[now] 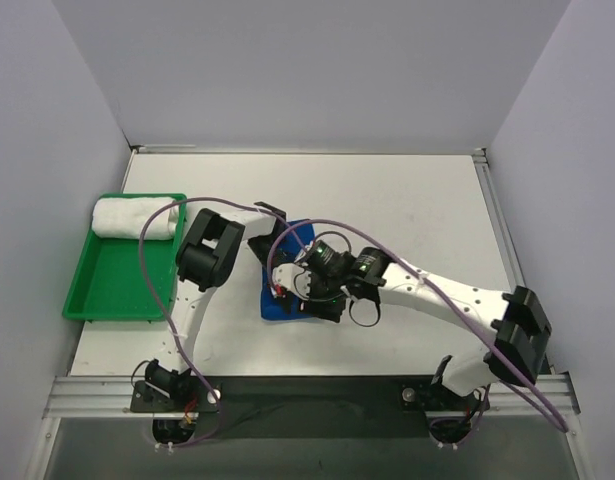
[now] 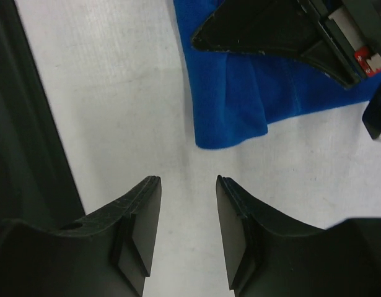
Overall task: Roll the towels
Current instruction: Roll the towel
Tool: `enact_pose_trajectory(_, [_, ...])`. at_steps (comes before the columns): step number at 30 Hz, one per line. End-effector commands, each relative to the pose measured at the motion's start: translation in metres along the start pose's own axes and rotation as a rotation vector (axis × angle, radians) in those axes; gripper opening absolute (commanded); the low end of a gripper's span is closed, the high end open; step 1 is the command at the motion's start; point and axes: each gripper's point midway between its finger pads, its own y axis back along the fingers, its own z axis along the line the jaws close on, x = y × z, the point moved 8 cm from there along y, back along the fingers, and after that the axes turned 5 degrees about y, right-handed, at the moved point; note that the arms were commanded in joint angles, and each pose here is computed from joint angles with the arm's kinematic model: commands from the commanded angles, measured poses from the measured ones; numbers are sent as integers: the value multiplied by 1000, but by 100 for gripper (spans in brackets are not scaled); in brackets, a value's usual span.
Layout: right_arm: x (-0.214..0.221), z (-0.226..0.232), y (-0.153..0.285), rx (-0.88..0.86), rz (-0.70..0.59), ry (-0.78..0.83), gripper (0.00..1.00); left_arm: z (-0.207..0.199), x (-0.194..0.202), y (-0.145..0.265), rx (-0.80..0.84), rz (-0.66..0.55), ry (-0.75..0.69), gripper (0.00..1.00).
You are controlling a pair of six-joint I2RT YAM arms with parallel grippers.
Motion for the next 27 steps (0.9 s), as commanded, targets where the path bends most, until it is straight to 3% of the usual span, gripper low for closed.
enact_pose_trajectory(1, [-13,-18,-35,125,-27,22,41,42,14,-6,-99,159,-63,0])
enact_pose_trajectory(8, [-17,-18,-84,95,-48,71,47,44,15,-3,-99,145,-58,0])
enact_pose_trajectory(18, [0,-7,-122,-20,-9,65,45,46,16,1,-100,115,-54,2])
enact_pose_trajectory(21, [9,-5,-131,-62,12,47,33,45,16,3,-105,94,-59,4])
enact_pose_trajectory(22, [12,-4,-132,-78,23,43,19,46,16,4,-105,86,-58,5])
enact_pose_trajectory(25, [17,1,-133,-143,35,23,0,45,16,9,-89,44,-48,13])
enact_pose_trajectory(27, [18,4,-132,-216,35,-10,0,46,16,16,-84,13,-34,22])
